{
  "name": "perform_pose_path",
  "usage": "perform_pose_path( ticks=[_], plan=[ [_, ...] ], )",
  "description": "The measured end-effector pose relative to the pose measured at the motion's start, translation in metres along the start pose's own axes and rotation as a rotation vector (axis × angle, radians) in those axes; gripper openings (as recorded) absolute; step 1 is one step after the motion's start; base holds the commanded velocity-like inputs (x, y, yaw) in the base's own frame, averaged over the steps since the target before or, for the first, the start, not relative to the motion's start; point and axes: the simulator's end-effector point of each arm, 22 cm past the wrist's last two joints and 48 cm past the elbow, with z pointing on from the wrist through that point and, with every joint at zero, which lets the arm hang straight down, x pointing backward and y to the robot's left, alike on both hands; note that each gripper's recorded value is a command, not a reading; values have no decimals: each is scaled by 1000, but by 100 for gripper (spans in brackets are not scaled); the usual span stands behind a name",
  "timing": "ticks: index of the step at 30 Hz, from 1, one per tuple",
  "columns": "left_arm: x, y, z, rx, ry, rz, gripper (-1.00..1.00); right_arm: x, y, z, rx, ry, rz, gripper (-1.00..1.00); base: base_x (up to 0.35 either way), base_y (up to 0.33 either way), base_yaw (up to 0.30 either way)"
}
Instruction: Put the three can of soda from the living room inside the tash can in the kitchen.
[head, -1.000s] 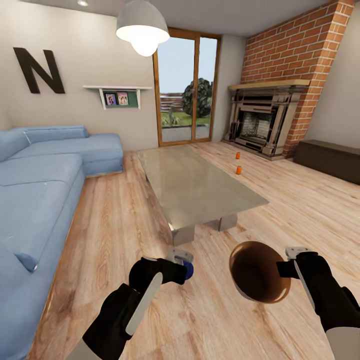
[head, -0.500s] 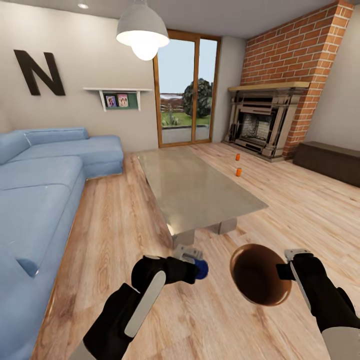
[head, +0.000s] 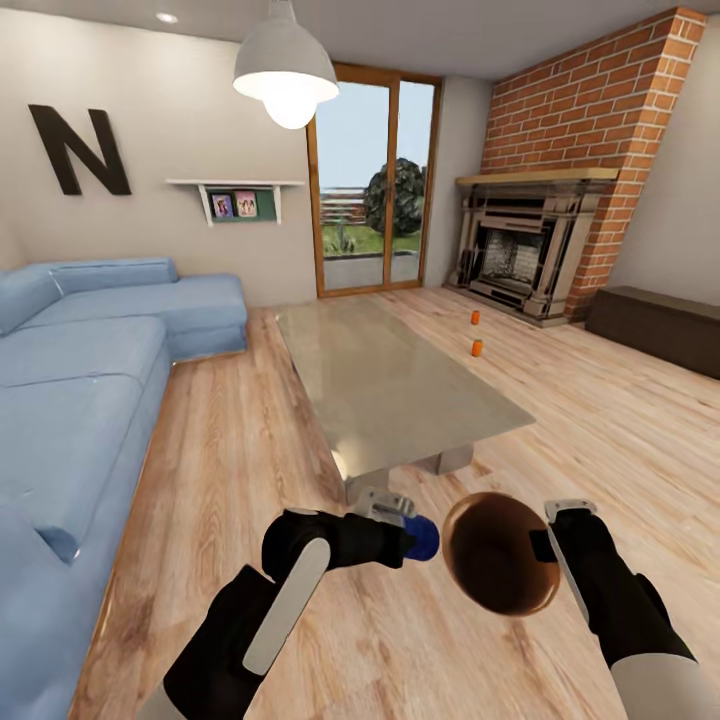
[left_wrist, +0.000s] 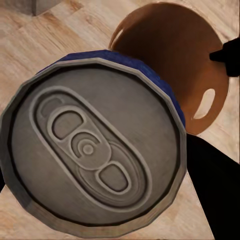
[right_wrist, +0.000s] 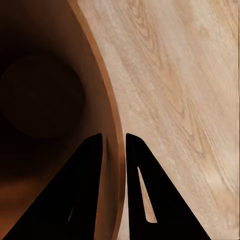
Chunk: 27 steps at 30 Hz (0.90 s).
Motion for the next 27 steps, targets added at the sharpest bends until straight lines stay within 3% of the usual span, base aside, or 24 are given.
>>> perform_pose_path(
  ticks=[14,23,27],
  plan=[
    [-28,-28,-20,86,-10,2,-100,-16,11,-22,-23,7,-28,-100,0,0,0],
    [-27,-29,-17,102,-13,-5,-100,-16,13,-22,-26,7,-30,-100,0,0,0],
    [-29,-26,-12,97,-35,-16,-100,-17,27,-24,-52,5,-25,-100,0,0,0]
  ],
)
